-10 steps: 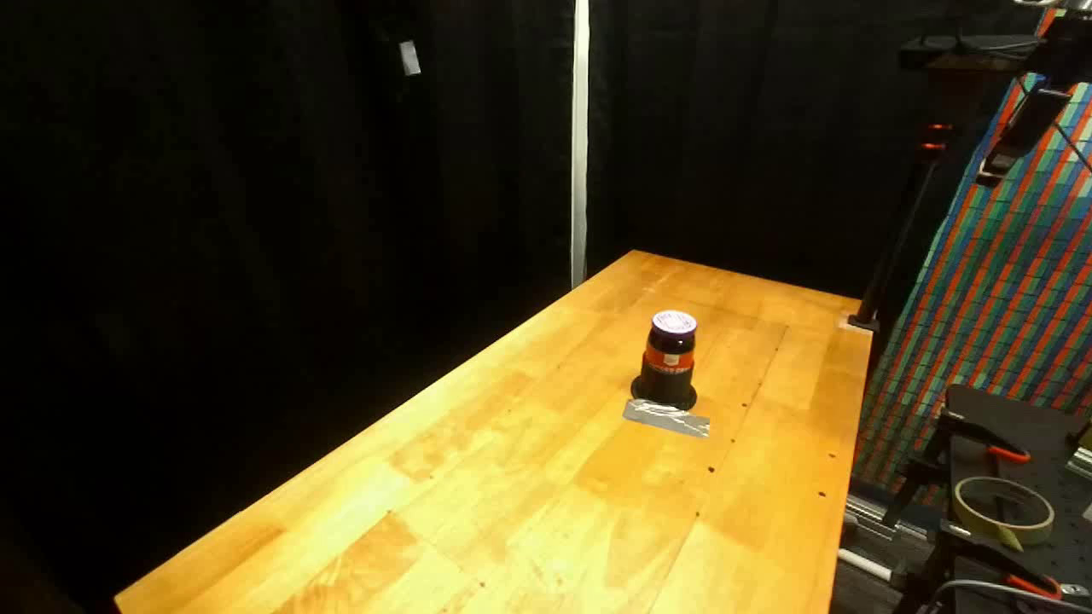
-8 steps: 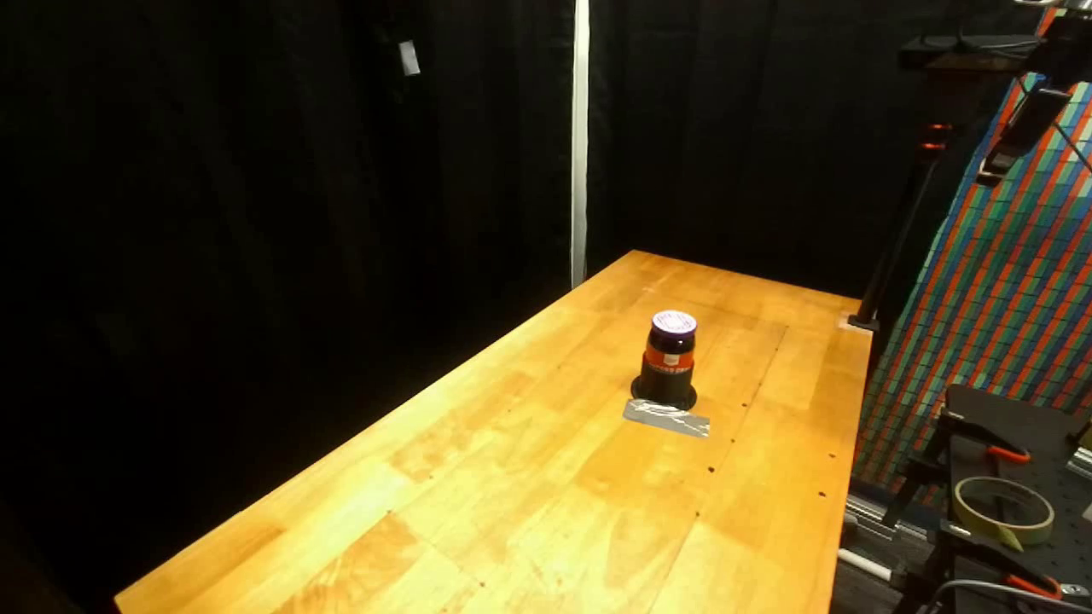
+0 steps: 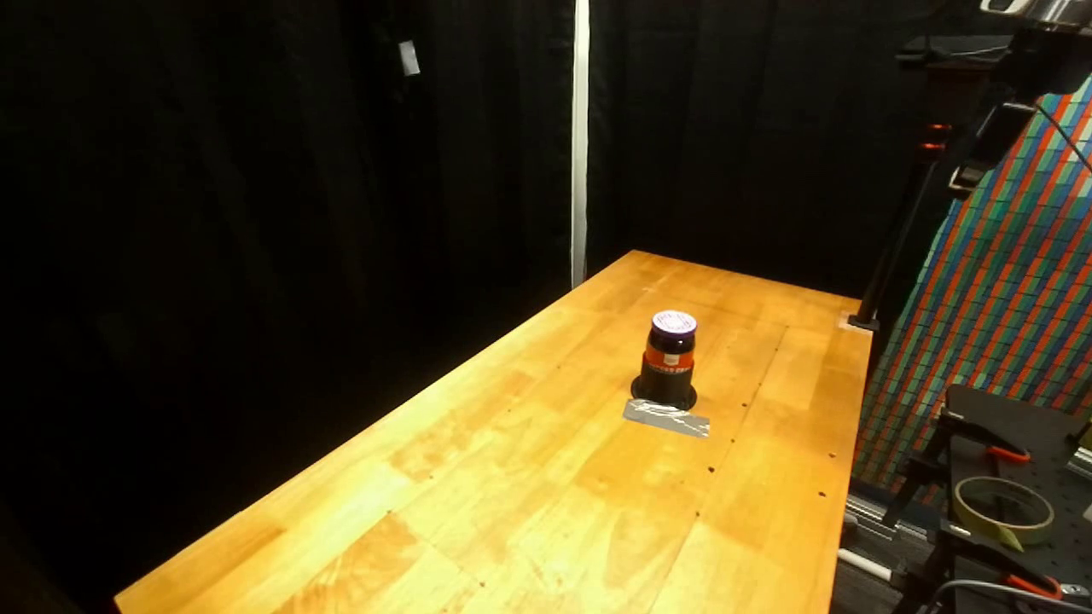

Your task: Put the rubber band on the cup

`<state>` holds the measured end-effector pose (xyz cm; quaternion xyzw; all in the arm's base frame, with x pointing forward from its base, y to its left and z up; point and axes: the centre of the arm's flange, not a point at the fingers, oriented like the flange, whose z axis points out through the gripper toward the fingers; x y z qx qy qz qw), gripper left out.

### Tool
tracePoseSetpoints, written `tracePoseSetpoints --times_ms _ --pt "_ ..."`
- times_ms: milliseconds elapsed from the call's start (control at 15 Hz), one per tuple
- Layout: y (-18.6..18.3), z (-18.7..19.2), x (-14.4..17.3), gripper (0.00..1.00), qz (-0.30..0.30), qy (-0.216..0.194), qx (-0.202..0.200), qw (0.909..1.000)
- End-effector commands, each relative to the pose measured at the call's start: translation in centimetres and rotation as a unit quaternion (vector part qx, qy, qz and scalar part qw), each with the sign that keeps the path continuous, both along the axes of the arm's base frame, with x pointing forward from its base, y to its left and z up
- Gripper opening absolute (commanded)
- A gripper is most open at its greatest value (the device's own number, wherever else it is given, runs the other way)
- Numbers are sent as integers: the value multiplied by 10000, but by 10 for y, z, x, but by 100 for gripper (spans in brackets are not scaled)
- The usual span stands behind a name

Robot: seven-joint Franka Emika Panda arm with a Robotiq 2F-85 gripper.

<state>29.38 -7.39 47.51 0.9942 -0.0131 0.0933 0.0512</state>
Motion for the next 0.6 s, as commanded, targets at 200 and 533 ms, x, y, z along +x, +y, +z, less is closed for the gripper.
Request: tracePoseSetpoints --times_ms 200,533 --pt "105 -40 105 100 196 -99 122 9997" --pt "132 -77 172 100 116 -579 263 9979"
